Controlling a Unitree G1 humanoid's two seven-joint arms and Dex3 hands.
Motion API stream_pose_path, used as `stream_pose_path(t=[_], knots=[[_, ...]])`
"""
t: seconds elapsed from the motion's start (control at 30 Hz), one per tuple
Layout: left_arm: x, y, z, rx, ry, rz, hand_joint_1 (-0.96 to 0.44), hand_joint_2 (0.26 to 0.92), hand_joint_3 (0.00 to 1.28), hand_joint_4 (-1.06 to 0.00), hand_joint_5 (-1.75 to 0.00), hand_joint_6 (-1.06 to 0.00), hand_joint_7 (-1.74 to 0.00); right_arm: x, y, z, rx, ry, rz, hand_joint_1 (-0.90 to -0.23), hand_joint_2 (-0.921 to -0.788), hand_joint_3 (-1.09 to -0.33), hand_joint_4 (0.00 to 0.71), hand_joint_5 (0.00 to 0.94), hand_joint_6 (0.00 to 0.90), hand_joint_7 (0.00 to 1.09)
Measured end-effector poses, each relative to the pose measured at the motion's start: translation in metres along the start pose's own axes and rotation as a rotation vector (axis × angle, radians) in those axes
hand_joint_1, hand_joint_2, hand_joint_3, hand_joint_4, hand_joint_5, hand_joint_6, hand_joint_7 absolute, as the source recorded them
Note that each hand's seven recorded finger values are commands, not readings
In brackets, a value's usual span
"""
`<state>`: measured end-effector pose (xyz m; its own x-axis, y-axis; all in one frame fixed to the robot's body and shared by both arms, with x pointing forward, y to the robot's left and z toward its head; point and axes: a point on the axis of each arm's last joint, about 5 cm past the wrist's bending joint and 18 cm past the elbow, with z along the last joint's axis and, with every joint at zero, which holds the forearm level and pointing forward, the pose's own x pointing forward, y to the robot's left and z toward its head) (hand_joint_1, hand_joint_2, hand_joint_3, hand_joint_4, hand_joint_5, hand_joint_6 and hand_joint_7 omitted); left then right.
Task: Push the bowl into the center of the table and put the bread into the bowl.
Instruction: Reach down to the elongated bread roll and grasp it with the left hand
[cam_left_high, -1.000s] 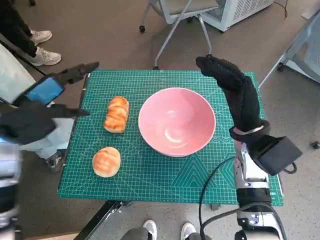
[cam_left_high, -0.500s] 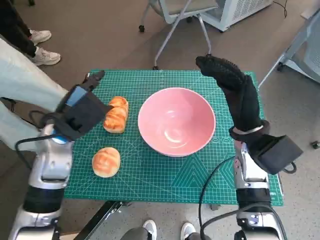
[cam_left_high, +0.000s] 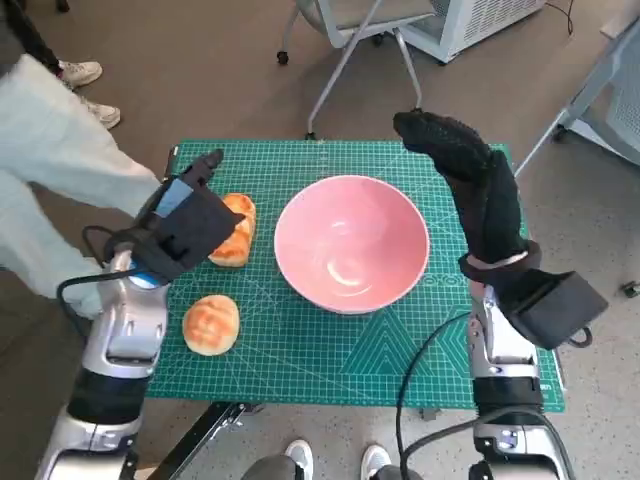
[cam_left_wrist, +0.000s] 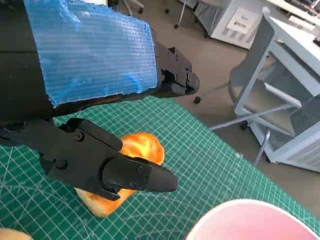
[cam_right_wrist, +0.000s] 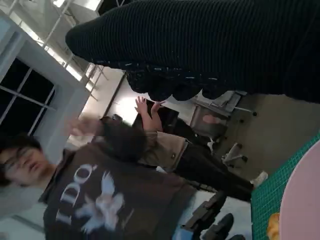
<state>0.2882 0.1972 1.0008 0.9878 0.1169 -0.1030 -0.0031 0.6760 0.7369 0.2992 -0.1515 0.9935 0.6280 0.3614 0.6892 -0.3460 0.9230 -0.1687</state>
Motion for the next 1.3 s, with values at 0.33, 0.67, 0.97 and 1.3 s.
stream_pose_path(t=[0.33,0.67,0.97,1.3], knots=[[0.002,-0.005,-0.003,-0.014,0.038,0.004,-0.58,0.921,0.23,-0.31,-0.01,-0.24,0.0,-0.0008,0.0,0.0,0.009,-0.005,-0.007,-0.719,-0.921,-0.801,0.162,0.001,0.005,0.56],[0.009,-0.02,-0.008,-0.021,0.113,-0.02,-0.59,0.921,0.24,-0.25,0.0,-0.24,0.0,-0.0028,-0.001,-0.003,0.013,0.001,-0.013,-0.719,-0.921,-0.799,0.163,0.001,0.001,0.56],[0.019,-0.034,-0.013,-0.021,0.184,-0.044,-0.57,0.921,0.23,-0.24,0.0,-0.23,0.0,-0.0045,-0.001,-0.005,0.017,0.014,-0.01,-0.724,-0.921,-0.795,0.164,0.001,0.001,0.57],[0.029,-0.049,-0.018,-0.021,0.236,-0.071,-0.53,0.921,0.2,-0.23,0.0,-0.23,0.0,-0.0048,-0.002,-0.005,0.014,0.015,-0.009,-0.725,-0.921,-0.79,0.163,0.0,0.0,0.57]])
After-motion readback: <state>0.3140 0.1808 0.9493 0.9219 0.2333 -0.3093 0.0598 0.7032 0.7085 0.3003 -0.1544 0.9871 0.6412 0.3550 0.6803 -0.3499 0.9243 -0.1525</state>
